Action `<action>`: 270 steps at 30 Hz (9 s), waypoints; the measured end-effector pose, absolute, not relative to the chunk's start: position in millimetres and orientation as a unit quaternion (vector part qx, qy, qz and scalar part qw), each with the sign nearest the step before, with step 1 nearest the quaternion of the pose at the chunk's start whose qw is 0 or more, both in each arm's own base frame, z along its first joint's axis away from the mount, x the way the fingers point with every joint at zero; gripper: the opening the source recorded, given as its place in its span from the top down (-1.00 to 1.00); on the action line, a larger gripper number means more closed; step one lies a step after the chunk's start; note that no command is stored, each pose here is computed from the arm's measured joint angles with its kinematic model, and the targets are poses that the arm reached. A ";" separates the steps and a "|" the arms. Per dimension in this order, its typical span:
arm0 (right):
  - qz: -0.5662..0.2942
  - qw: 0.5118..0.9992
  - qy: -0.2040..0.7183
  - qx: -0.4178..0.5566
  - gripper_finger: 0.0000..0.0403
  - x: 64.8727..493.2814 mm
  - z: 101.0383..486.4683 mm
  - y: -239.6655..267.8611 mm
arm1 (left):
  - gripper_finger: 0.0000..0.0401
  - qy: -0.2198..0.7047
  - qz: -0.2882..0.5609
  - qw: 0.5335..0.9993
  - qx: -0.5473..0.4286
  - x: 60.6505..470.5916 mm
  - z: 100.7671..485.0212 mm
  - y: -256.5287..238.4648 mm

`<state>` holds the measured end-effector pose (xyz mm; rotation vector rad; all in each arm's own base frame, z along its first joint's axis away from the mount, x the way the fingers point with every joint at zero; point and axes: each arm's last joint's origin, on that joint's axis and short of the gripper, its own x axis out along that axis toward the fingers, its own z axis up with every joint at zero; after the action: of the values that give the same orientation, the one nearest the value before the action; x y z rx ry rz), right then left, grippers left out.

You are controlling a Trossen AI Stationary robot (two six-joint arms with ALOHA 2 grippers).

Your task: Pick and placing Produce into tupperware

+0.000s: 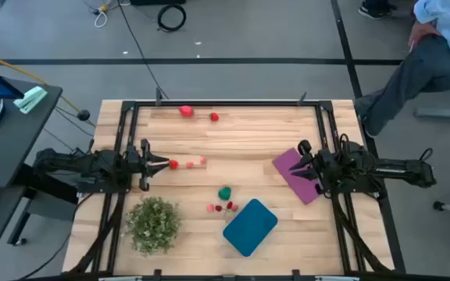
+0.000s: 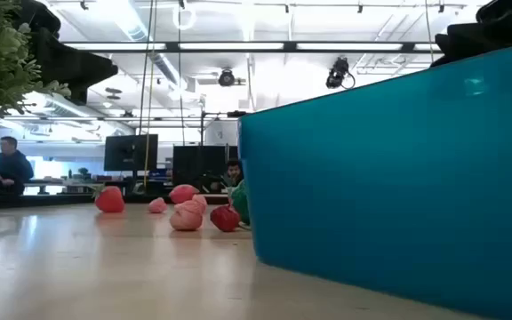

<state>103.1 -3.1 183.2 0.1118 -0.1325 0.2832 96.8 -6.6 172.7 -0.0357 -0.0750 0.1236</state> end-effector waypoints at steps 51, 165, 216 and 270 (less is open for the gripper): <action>0.141 0.986 -0.066 0.056 0.60 103.1 183.1 -3.1 | 0.53 -0.038 0.062 0.997 -0.018 96.8 172.8 -6.6; -0.284 0.928 0.233 -0.055 -0.13 243.4 264.3 -92.0 | 0.04 0.593 0.193 0.780 0.053 261.2 250.9 180.7; -0.303 0.931 0.196 -0.056 -0.07 240.1 273.6 -100.7 | -0.28 0.670 0.184 0.709 0.122 258.5 156.1 268.6; -0.301 0.920 0.248 -0.027 -0.06 235.9 262.7 -98.4 | -0.09 0.719 0.318 0.618 0.004 259.4 158.4 228.6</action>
<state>235.9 -98.4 262.7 -0.0552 0.5096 -0.6182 259.4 228.6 158.4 0.0086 1.6542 0.7321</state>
